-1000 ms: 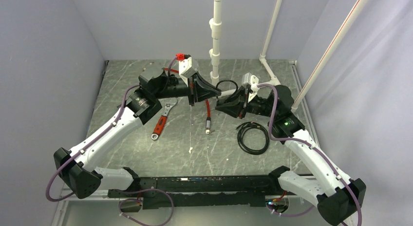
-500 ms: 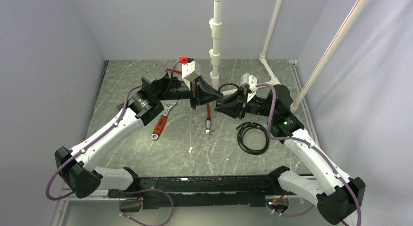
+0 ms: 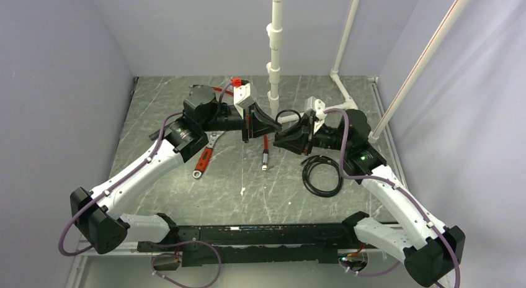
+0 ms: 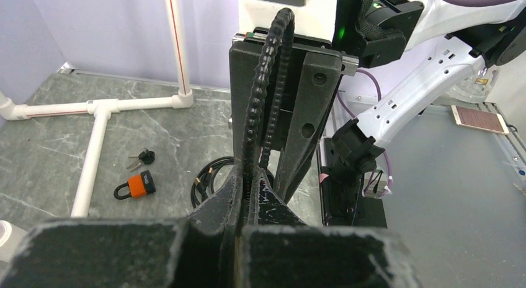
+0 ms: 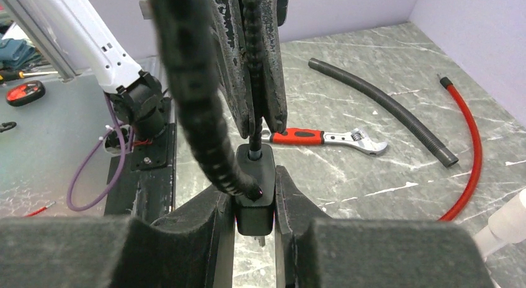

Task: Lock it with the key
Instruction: Lock the lock.

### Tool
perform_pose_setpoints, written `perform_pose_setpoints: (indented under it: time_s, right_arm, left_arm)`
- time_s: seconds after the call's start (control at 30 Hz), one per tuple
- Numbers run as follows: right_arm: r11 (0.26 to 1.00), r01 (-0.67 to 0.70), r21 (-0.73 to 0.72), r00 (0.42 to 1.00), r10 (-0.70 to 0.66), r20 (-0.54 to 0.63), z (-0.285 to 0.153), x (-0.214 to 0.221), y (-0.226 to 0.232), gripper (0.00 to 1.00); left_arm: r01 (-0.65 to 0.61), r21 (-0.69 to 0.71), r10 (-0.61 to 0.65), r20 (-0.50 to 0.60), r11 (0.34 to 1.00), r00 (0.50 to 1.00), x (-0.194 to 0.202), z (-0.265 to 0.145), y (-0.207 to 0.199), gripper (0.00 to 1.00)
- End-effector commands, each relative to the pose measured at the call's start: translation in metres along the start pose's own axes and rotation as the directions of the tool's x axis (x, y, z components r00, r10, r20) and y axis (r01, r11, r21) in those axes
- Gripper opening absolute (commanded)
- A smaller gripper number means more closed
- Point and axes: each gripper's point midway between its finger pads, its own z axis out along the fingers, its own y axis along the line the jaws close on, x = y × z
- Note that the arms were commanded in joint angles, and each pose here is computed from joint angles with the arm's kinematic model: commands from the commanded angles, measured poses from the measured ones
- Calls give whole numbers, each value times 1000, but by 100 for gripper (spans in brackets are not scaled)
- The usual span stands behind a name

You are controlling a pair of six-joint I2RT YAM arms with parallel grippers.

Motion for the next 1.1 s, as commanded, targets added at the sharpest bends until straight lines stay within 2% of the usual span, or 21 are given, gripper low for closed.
perform_pose_setpoints:
  time_s: [0.0,0.37,0.57,0.73,1.07]
  right_arm:
    - [991,131,-32,988,-128,92,-2,-35,12,0]
    - [994,110,2,987,-109,118,3,-56,2,0]
    - [991,133,1,983,-132,130,3,-62,4,0]
    - [983,186,11,972,-185,142,1,-69,4,0]
    - [986,156,56,972,-163,166,8,-79,-11,0]
  left_arm:
    - [8,10,-7,-50,1000,999,15,-3,-1,0]
    - [-14,110,30,-143,994,989,50,1,-15,0]
    - [62,95,-40,-209,994,977,77,-5,-17,0]
    - [232,52,-215,-219,971,952,88,-9,-11,0]
    - [256,99,-223,-260,962,940,103,-2,-26,0]
